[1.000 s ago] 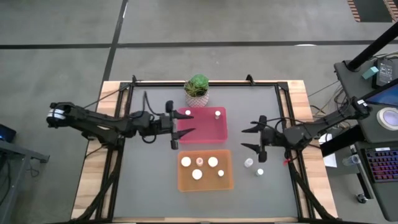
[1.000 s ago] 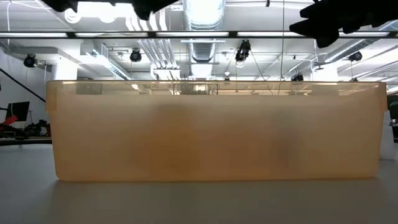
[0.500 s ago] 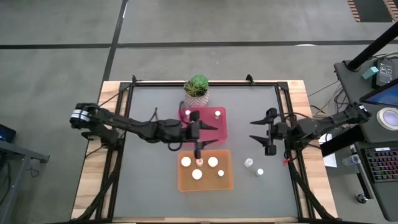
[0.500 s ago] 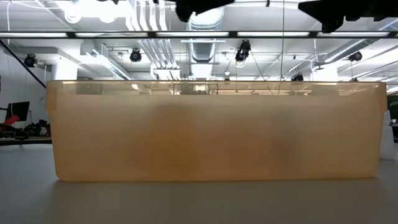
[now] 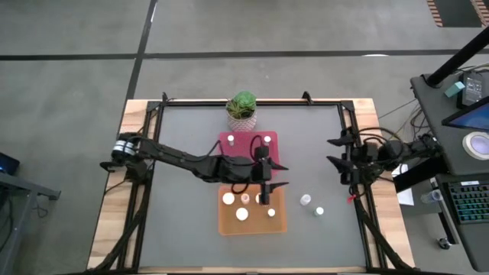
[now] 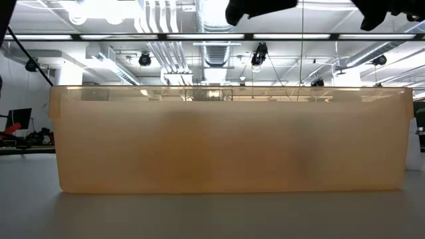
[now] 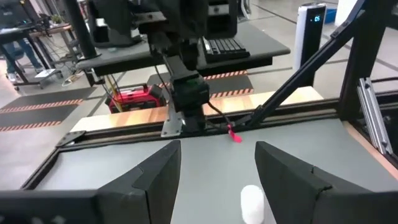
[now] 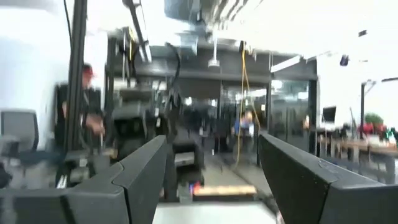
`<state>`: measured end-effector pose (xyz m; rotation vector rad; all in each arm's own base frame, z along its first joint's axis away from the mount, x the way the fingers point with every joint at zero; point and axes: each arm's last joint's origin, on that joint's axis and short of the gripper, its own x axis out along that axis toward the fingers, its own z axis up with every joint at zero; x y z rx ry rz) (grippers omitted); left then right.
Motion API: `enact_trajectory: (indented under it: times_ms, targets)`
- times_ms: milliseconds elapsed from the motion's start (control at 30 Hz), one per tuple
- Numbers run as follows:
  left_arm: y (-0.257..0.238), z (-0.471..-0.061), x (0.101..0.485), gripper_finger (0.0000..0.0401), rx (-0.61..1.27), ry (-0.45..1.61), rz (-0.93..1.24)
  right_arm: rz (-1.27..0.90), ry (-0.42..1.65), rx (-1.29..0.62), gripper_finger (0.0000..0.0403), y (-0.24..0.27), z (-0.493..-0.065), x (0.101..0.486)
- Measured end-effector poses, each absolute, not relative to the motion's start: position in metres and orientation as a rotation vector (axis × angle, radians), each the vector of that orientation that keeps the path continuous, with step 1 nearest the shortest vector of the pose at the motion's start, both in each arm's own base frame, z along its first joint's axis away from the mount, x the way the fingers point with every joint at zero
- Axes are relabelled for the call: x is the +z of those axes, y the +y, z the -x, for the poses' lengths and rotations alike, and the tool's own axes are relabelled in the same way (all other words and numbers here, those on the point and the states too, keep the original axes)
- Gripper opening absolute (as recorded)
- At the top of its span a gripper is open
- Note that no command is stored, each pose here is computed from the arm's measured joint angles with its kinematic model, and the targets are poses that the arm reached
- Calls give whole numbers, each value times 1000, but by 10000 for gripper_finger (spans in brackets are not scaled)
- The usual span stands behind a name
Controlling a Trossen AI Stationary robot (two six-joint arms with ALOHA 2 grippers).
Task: Pick and place medicine bottles into bin by pill shape (circle, oval)
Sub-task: Put the white tablet bottle into the pink bin
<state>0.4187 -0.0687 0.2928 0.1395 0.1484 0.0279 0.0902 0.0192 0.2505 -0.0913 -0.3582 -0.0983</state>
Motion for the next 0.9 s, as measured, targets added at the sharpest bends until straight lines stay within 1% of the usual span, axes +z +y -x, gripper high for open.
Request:
enact_trajectory:
  times_ms: [133, 433, 567, 900]
  targets:
    - [-75, -437, 288, 191, 20, 143, -139, 122, -381, -107, 247, 19, -89, 244]
    - [-85, -475, 282, 191, -4, 137, -137, 151, -414, -97, 247, 18, -86, 249]
    - [-89, -487, 274, 191, -13, 203, -149, 144, -427, -102, 247, 18, -84, 252]
    - [-93, -510, 246, 191, -15, 245, -154, 128, -420, -101, 247, 18, -84, 253]
